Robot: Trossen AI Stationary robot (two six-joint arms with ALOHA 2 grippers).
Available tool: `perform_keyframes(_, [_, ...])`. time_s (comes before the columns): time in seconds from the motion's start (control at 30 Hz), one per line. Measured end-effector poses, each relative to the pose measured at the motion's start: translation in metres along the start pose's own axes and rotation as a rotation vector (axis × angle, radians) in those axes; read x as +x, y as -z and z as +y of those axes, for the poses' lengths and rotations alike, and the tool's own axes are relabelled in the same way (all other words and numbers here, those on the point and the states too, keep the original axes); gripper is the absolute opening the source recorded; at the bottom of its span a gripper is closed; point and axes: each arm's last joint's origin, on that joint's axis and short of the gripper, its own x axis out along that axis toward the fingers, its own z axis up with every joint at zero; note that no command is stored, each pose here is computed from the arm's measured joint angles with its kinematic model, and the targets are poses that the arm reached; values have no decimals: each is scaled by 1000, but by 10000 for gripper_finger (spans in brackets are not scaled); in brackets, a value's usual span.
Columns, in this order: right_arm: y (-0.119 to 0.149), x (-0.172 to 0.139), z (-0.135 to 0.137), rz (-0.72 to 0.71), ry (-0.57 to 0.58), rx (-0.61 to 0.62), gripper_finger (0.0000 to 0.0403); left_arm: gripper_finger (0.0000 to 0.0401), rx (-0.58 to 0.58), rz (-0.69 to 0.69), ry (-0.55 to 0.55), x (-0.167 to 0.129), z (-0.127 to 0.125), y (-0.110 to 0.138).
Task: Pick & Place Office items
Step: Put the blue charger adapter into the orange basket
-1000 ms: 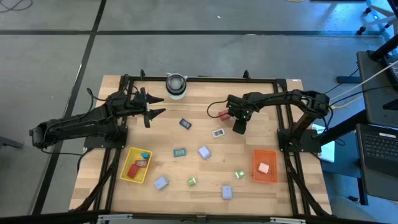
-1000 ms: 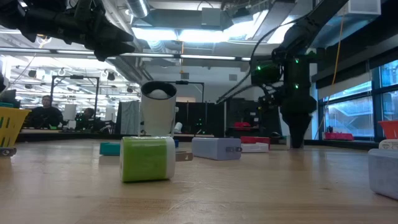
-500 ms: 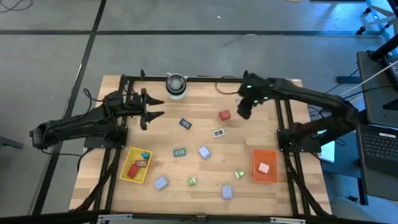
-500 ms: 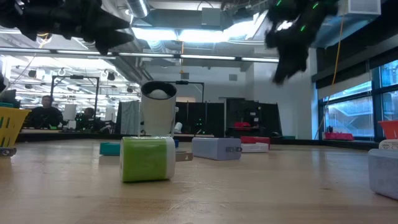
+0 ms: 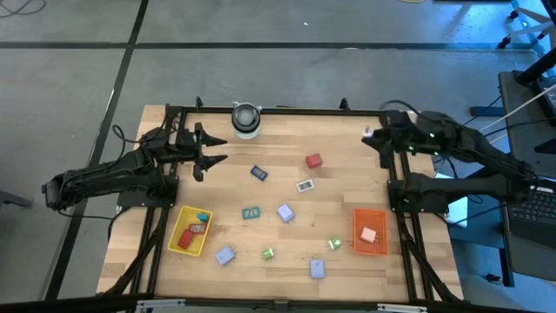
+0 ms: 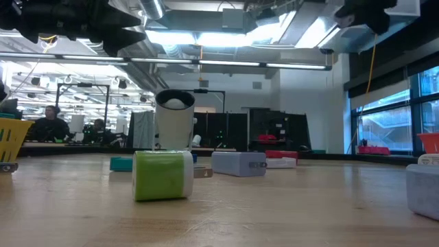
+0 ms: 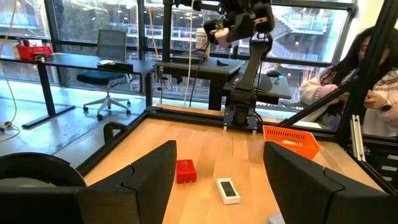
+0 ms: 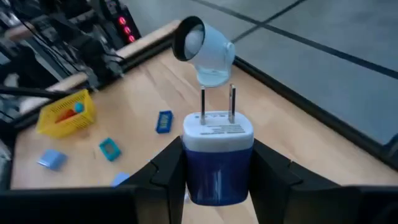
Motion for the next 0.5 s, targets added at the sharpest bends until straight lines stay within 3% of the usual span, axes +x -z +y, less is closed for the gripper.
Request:
perform_keyframes(0.17, [26,4,-3,10,-13,66,131,237,-14,-8,-5,0,0,-1])
perform_keyframes(0.5, [82,45,-2,45,-78,-6,131,237,-11,-26,-4,0,0,-3])
